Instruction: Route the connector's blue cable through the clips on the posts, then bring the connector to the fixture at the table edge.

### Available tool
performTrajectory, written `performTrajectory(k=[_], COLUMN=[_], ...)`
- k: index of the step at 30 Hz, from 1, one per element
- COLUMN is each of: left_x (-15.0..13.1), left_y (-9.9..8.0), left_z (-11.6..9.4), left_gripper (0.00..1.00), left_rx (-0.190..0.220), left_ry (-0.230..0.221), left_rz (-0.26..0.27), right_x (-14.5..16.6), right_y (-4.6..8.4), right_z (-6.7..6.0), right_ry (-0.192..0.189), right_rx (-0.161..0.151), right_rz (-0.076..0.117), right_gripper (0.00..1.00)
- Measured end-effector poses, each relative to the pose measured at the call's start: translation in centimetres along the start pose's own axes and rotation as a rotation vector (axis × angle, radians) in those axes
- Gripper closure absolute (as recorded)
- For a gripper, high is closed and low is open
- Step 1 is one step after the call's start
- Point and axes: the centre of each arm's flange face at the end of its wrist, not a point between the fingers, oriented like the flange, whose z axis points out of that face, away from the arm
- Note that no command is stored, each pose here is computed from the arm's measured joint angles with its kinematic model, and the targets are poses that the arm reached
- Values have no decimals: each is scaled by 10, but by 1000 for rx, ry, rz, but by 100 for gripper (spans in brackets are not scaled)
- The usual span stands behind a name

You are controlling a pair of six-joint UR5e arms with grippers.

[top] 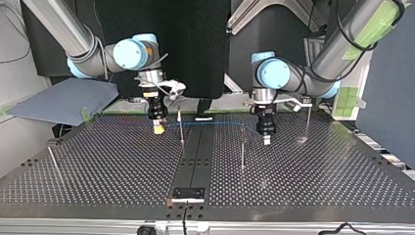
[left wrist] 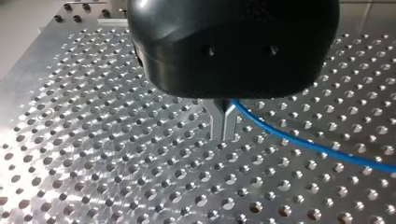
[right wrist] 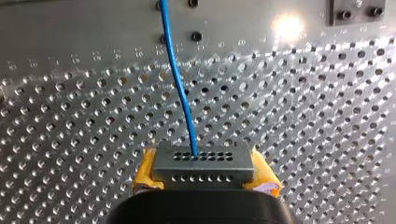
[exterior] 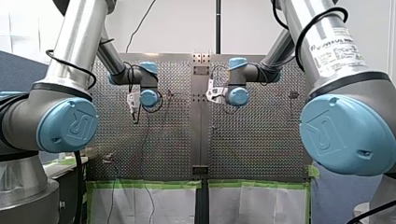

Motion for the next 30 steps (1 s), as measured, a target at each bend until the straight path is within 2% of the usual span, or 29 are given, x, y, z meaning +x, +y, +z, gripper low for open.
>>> performTrajectory(k=[7, 19, 30], left_x=[-5, -11, -9], left_y=[1, 4, 6], left_z=[6, 14, 17], left_gripper=[100, 100, 100], left_rx=[-2, 2, 10], left_ry=[-4, -7, 4], left_rz=[-3, -3, -5], right_x=[2, 15, 16], right_y=[15, 34, 47], right_z=[11, 27, 31], right_ry=[8, 30, 30], right_rx=[-19, -34, -44], right_rz=[0, 0, -2], right_gripper=[100, 100, 100])
